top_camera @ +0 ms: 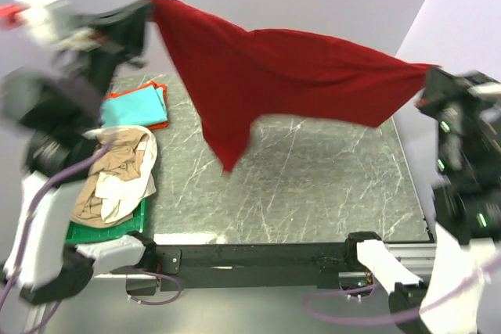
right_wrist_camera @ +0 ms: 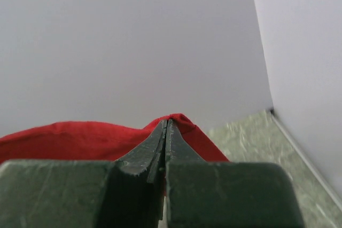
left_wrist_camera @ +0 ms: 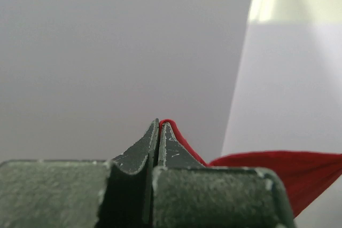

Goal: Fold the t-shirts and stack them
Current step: Flatten the tshirt out

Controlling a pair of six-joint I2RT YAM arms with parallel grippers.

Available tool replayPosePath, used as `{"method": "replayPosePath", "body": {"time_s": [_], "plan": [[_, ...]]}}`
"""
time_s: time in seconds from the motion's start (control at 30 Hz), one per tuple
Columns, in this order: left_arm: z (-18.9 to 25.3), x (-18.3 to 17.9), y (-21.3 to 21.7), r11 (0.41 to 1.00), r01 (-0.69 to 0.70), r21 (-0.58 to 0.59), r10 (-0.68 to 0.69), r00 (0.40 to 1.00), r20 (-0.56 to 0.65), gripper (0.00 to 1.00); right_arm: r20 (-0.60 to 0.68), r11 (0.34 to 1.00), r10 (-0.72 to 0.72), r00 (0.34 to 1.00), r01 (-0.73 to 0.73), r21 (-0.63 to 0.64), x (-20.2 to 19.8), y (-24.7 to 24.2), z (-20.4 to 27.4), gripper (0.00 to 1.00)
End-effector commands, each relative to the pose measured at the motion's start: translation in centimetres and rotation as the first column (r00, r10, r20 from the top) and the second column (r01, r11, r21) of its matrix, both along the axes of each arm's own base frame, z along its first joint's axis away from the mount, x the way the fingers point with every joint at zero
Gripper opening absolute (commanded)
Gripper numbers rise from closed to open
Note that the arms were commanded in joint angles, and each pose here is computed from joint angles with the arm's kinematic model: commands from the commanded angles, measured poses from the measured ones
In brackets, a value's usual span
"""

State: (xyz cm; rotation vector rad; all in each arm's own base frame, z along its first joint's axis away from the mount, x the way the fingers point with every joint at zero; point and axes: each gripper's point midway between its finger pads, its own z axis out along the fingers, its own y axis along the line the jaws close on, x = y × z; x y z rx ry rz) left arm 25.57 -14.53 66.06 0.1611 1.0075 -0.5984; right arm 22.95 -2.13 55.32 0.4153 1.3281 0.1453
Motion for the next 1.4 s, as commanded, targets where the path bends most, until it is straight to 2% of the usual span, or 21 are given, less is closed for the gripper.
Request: {"method": "replayPosePath", "body": {"time_s": [0.0,0.17,0.37,0.47,0.63,0.73,0.77,0.83,0.9,0.93,1.0,1.07,1.1,1.17,1.2,1.27,1.3,1.33,1.37], "plan": [[6.6,-8.9,2.9,0.989,0.110,-0.097,-0.081,0.962,0.262,0.01,0.145,1.000,-0.016,0.989,0.019,-0.020,-4.6,-0.5,4.1,0.00],[9.2,-15.1,4.9,0.980,0.172,-0.104,-0.118,0.912,0.393,0.01,0.255,1.000,-0.015,0.967,0.020,-0.017,-9.9,-0.6,6.9,0.00],[11.2,-19.9,6.4,0.970,0.223,-0.100,-0.145,0.853,0.501,0.01,0.379,0.999,-0.027,0.925,0.037,-0.020,-14.7,-0.9,9.5,0.00],[11.9,-21.0,6.7,0.966,0.239,-0.094,-0.154,0.833,0.532,0.01,0.387,0.999,-0.029,0.922,0.042,-0.026,-14.6,-0.9,10.2,0.00],[12.0,-18.1,5.7,0.974,0.205,-0.100,-0.127,0.851,0.510,0.01,0.329,0.997,-0.064,0.942,0.075,-0.020,-10.3,-1.4,9.7,0.00],[10.9,-13.3,3.8,0.981,0.166,-0.097,-0.107,0.891,0.442,0.01,0.244,0.993,-0.107,0.964,0.115,-0.018,-5.4,-2.1,7.9,0.00],[10.0,-11.0,3.1,0.985,0.141,-0.101,-0.089,0.912,0.401,0.01,0.176,0.992,-0.119,0.977,0.126,-0.030,-2.3,-2.2,6.2,0.00],[8.2,-6.5,1.6,0.992,0.091,-0.093,-0.054,0.940,0.338,0.01,0.111,0.988,-0.145,0.983,0.150,-0.043,1.2,-2.6,4.1,0.00],[4.5,-0.2,-0.4,0.997,0.020,-0.070,-0.004,0.976,0.219,0.01,0.046,0.981,-0.183,0.982,0.185,-0.051,5.1,-3.2,2.0,0.00],[3.3,1.7,-1.0,0.998,-0.001,-0.061,0.013,0.981,0.195,0.01,-0.001,0.979,-0.196,0.981,0.196,-0.060,7.0,-3.5,0.2,0.00],[-1.9,7.6,-3.1,1.000,-0.026,-0.003,0.026,0.996,0.085,0.01,-0.069,0.979,-0.197,0.978,0.192,-0.072,11.0,-4.1,-2.5,0.00],[-5.9,11.8,-3.6,0.999,-0.036,0.019,0.036,0.999,0.005,0.01,-0.164,0.980,-0.198,0.966,0.190,-0.065,14.9,-5.1,-6.8,0.00],[-8.9,14.8,-4.4,0.998,-0.038,0.047,0.040,0.998,-0.056,0.01,-0.172,0.979,-0.201,0.964,0.194,-0.060,16.2,-5.5,-7.7,0.00],[-13.4,18.3,-4.8,0.996,-0.031,0.082,0.042,0.989,-0.140,0.01,-0.269,0.977,-0.212,0.940,0.203,-0.060,19.4,-6.3,-12.6,0.00],[-17.4,21.3,-5.9,0.992,-0.013,0.124,0.040,0.976,-0.215,0.01,-0.286,0.974,-0.225,0.931,0.217,-0.060,20.4,-6.7,-13.9,0.00],[-21.1,24.3,-6.4,0.984,-0.008,0.179,0.060,0.957,-0.285,0.12,-0.374,0.970,-0.241,0.895,0.233,-0.066,23.0,-7.4,-18.6,0.00],[-26.7,27.3,-7.3,0.973,0.011,0.229,0.084,0.914,-0.397,0.24,-0.404,0.967,-0.250,0.880,0.243,-0.069,23.8,-7.8,-20.1,0.02],[-29.0,28.6,-7.5,0.968,0.016,0.249,0.099,0.890,-0.445,0.55,-0.435,0.964,-0.261,0.862,0.258,-0.068,24.4,-8.2,-21.1,0.24],[-28.5,29.9,-7.4,0.971,-0.001,0.241,0.113,0.885,-0.451,0.69,-0.501,0.963,-0.263,0.824,0.259,-0.079,25.9,-8.4,-24.2,0.40]]}}
